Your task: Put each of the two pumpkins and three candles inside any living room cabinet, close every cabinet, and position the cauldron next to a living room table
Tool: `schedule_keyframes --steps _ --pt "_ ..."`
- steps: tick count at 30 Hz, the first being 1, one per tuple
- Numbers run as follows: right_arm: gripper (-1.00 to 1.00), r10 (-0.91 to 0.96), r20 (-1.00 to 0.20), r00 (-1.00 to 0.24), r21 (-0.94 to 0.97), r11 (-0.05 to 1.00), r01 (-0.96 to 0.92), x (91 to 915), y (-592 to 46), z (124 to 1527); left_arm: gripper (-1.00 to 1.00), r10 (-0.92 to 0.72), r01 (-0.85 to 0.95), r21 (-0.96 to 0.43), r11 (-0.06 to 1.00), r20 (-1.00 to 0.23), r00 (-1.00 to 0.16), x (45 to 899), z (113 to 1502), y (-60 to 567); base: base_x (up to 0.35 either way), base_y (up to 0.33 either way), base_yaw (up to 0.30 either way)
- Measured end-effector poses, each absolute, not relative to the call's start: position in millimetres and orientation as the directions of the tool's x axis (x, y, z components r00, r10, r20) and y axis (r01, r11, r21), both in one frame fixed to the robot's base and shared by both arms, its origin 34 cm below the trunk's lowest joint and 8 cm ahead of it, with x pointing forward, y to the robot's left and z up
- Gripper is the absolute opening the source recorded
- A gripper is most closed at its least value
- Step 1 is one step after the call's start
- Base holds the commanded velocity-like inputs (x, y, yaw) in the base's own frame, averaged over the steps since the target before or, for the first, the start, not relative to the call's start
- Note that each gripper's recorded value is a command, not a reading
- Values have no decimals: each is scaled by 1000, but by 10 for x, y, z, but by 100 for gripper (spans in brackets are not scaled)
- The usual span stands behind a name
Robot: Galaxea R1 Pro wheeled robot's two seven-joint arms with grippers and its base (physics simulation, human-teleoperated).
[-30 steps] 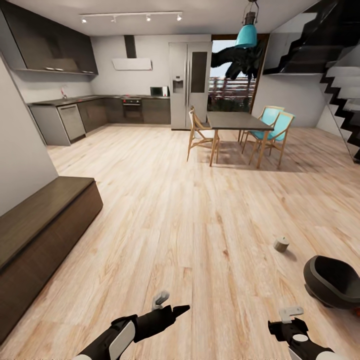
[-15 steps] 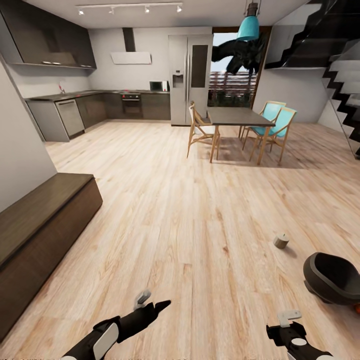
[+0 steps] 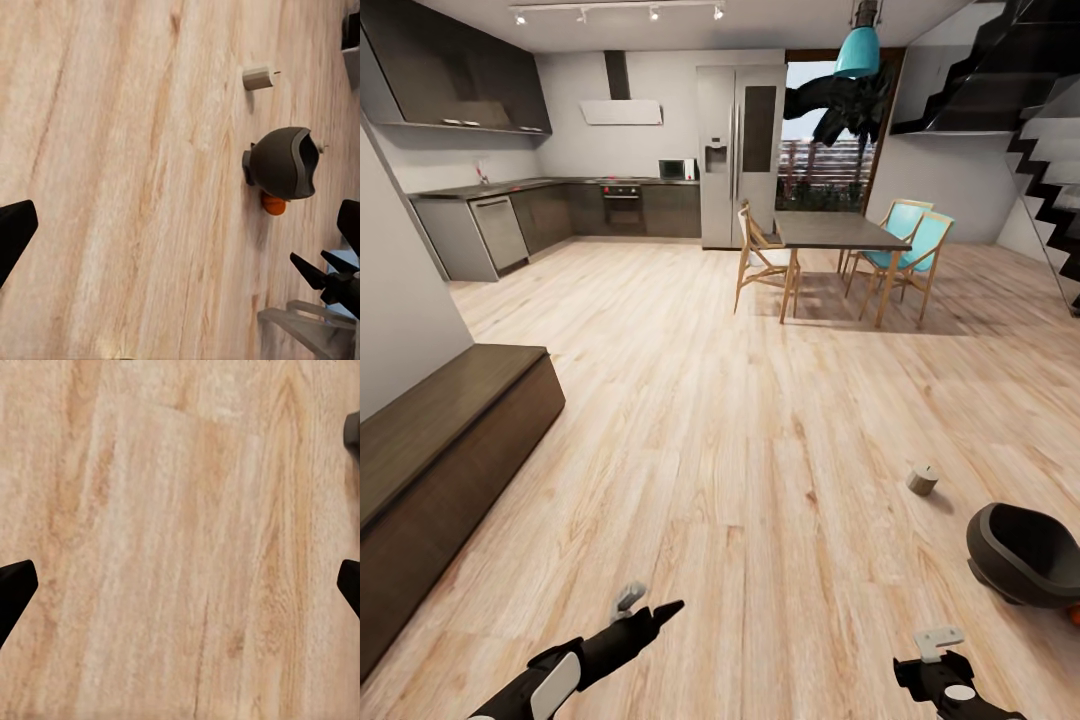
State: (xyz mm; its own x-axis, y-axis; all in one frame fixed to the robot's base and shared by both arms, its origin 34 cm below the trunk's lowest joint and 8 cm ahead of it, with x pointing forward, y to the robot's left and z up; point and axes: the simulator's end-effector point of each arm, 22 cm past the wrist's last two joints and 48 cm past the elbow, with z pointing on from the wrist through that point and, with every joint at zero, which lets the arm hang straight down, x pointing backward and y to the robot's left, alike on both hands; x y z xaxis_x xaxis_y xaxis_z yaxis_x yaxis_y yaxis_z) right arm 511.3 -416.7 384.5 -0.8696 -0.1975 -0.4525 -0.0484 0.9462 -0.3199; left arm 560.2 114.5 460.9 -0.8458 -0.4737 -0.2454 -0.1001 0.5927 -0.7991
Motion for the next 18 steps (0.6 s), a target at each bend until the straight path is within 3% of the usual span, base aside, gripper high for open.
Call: schedule_keyframes --steps 10,18 --pt "100 -197 -455 -868 -321 946 -46 5122 -4169 3850 100 -507 -113 -803 584 -252 -824 5677 4633 1215 0 0 -6" --pt "100 -190 -457 -869 -312 949 -43 5127 -4093 3835 100 -507 -114 -803 584 -252 -824 5678 4633 1217 0 0 -232"
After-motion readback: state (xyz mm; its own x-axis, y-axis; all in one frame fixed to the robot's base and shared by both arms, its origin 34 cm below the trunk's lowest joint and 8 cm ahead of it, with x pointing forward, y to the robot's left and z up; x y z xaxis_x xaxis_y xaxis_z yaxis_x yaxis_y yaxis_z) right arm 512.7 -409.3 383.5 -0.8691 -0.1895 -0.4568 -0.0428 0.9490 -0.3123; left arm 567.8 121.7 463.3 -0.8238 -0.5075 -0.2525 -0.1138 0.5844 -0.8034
